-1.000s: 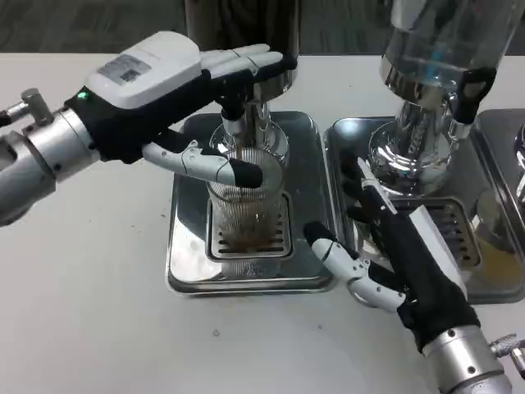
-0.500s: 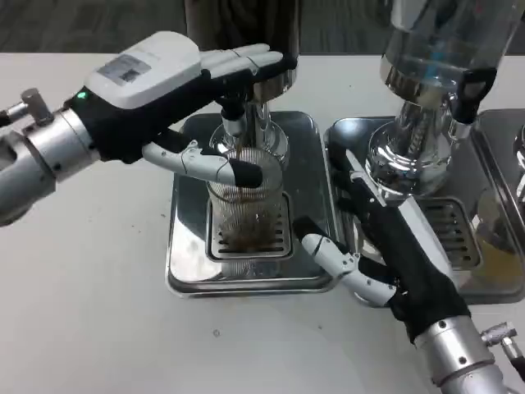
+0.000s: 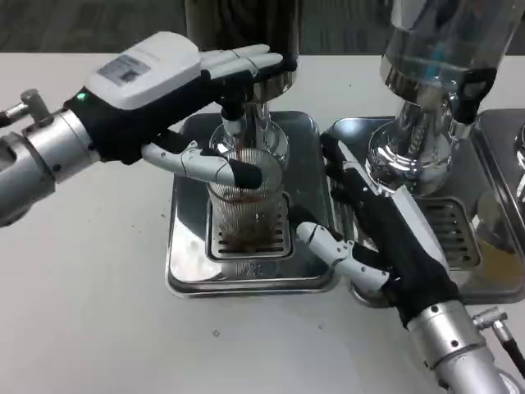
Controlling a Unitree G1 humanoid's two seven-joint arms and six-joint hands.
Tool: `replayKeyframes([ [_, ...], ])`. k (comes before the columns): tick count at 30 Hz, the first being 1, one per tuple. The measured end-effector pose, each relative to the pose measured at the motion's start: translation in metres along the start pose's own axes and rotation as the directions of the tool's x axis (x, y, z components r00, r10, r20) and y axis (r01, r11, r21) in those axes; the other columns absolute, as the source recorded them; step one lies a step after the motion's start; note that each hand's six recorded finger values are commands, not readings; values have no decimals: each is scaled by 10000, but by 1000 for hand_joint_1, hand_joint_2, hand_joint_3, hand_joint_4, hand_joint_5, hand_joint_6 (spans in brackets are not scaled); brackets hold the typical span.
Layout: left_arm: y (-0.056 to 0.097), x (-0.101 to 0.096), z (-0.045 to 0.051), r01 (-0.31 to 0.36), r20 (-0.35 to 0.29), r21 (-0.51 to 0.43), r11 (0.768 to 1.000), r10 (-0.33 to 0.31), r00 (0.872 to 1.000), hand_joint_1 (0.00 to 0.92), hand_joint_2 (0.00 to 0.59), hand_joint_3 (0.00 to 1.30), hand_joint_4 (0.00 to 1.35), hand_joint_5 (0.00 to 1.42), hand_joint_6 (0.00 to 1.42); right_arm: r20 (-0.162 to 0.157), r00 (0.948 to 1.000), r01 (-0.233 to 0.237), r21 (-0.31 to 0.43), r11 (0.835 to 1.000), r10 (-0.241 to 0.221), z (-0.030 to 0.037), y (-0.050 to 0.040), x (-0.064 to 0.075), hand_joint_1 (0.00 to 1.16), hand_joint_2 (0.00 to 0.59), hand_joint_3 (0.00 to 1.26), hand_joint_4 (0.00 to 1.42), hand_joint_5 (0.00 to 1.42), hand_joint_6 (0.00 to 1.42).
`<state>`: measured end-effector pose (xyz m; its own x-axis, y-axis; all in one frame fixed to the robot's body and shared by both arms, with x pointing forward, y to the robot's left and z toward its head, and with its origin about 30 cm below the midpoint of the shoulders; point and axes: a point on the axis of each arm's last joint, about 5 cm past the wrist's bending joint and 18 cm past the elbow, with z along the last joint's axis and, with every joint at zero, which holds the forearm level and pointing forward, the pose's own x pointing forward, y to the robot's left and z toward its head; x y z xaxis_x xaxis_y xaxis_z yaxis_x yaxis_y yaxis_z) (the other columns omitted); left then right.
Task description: Grasp the cup under the faucet to collect the drink, then remove the cup.
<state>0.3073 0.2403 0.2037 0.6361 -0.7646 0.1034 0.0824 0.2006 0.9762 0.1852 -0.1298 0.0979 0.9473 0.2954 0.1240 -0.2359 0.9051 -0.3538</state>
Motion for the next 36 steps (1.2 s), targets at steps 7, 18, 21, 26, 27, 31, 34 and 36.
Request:
replayKeyframes([
  [7, -19, -17, 2, 9, -4, -42, 10000, -9, 10000, 0, 42, 115, 0, 21, 109, -54, 10000, -56, 4, 10000, 56, -18, 3, 37, 500, 315, 42, 44, 72, 113],
  [18, -18, -19, 3, -46, -8, -71, 10000, 46, 10000, 0, 50, 109, 0, 21, 109, -87, 9998, -177, 141, 9997, 178, -44, -2, 95, 502, 315, 44, 50, 74, 113],
  [21, -19, -22, 2, -75, -20, -96, 9999, 74, 10000, 0, 52, 96, 0, 21, 109, -75, 9996, -259, 184, 9995, 261, -51, -4, 129, 502, 315, 44, 52, 75, 119],
  [26, -16, -26, 1, -113, -29, -179, 9998, 112, 9999, 0, 52, 94, 0, 21, 109, -35, 9994, -357, 301, 9989, 358, -60, -4, 164, 495, 323, 54, 57, 85, 126],
  [27, -17, -27, 1, -119, -32, -189, 9998, 118, 9999, 0, 52, 94, 0, 21, 109, -28, 9993, -371, 307, 9988, 372, -63, -4, 175, 494, 323, 54, 59, 85, 127],
  [31, -17, -30, 1, -107, -36, -214, 9997, 106, 9999, 0, 52, 94, 0, 21, 109, -27, 9992, -409, 347, 9986, 410, -70, 6, 205, 491, 323, 54, 62, 85, 127],
  [34, -15, -30, 0, -99, -38, -226, 9997, 98, 9999, 0, 52, 94, 0, 21, 113, -47, 9991, -429, 458, 9980, 432, -75, 16, 216, 490, 324, 54, 63, 86, 128],
  [36, -14, -31, 0, -92, -40, -229, 9997, 91, 10000, 0, 52, 94, 0, 21, 116, -58, 9989, -468, 516, 9976, 472, -79, 20, 227, 489, 324, 54, 64, 86, 128],
])
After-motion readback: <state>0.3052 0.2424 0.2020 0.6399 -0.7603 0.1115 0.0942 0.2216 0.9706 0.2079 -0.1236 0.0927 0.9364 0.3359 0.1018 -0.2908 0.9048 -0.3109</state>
